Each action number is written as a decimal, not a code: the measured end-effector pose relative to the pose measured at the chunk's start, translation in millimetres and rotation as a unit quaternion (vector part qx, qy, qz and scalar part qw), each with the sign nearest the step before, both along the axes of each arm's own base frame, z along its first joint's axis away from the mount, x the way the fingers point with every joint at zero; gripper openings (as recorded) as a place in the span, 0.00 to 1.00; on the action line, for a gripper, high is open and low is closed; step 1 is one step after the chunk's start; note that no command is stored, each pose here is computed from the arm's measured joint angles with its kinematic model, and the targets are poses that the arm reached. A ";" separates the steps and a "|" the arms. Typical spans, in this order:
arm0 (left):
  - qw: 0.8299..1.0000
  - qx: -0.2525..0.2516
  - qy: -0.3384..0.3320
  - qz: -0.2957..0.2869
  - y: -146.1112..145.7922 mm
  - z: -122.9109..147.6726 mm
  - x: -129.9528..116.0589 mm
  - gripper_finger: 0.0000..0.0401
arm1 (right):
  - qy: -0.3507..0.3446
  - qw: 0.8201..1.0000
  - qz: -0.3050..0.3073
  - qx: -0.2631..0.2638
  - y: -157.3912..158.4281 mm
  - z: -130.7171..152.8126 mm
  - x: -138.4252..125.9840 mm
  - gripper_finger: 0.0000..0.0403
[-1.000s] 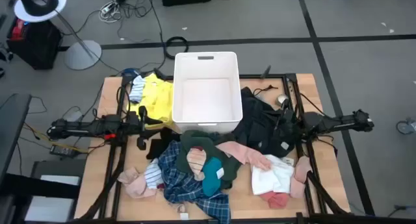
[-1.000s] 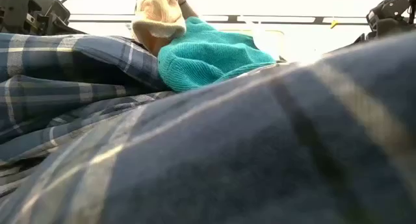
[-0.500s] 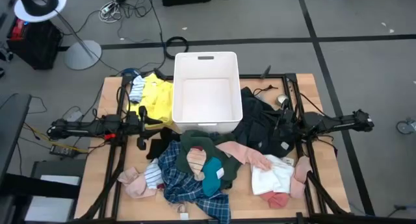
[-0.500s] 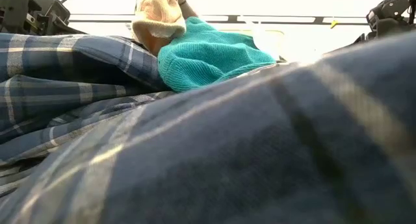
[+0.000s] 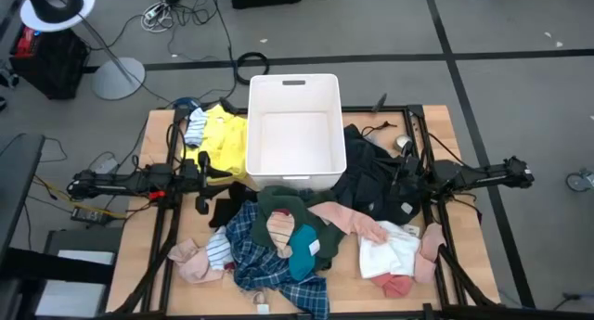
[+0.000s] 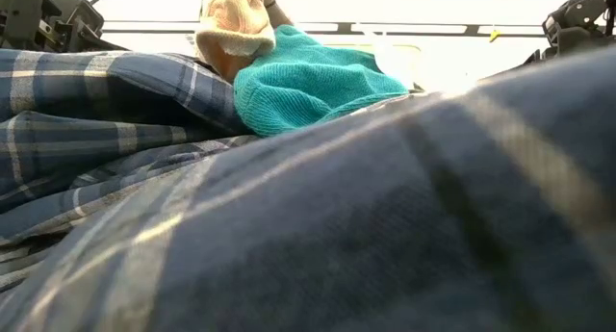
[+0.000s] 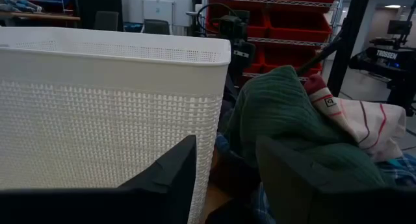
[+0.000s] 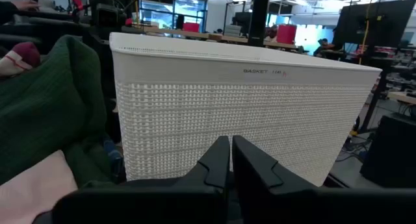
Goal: Sort clothes
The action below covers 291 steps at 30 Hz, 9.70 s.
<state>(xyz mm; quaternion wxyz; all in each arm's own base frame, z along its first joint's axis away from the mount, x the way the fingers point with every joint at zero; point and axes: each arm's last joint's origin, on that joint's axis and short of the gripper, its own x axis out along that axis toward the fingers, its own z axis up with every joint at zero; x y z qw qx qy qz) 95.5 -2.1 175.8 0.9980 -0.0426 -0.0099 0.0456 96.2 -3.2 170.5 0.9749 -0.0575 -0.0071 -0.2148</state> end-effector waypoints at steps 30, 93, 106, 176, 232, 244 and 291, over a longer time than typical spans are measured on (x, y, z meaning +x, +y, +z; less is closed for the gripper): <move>1.000 0.000 0.000 0.000 0.0 0.0 0.0 0.41 | 0.000 1.000 0.000 0.000 0.0 0.1 0.0 0.05; 1.000 0.000 0.000 0.000 0.0 0.0 0.0 0.41 | 0.000 1.000 0.000 0.000 0.0 0.0 0.0 0.05; 1.000 0.000 0.000 0.000 0.0 0.0 0.0 0.41 | 0.000 1.000 0.000 0.000 0.0 0.1 0.0 0.05; 1.000 0.000 0.000 0.000 0.0 0.0 0.0 0.41 | 0.000 1.000 0.000 0.000 0.0 0.1 0.0 0.05; 1.000 0.000 0.000 0.000 0.0 -0.1 0.0 0.41 | 0.000 1.000 0.000 0.000 0.0 0.1 0.0 0.05; 0.996 0.089 -0.009 0.007 0.2 3.3 -0.1 0.41 | 0.000 1.000 0.000 0.000 0.0 0.1 0.0 0.05; 0.996 0.089 -0.014 0.007 0.2 4.4 -0.2 0.41 | 0.270 0.929 0.014 0.252 31.0 71.7 18.1 0.00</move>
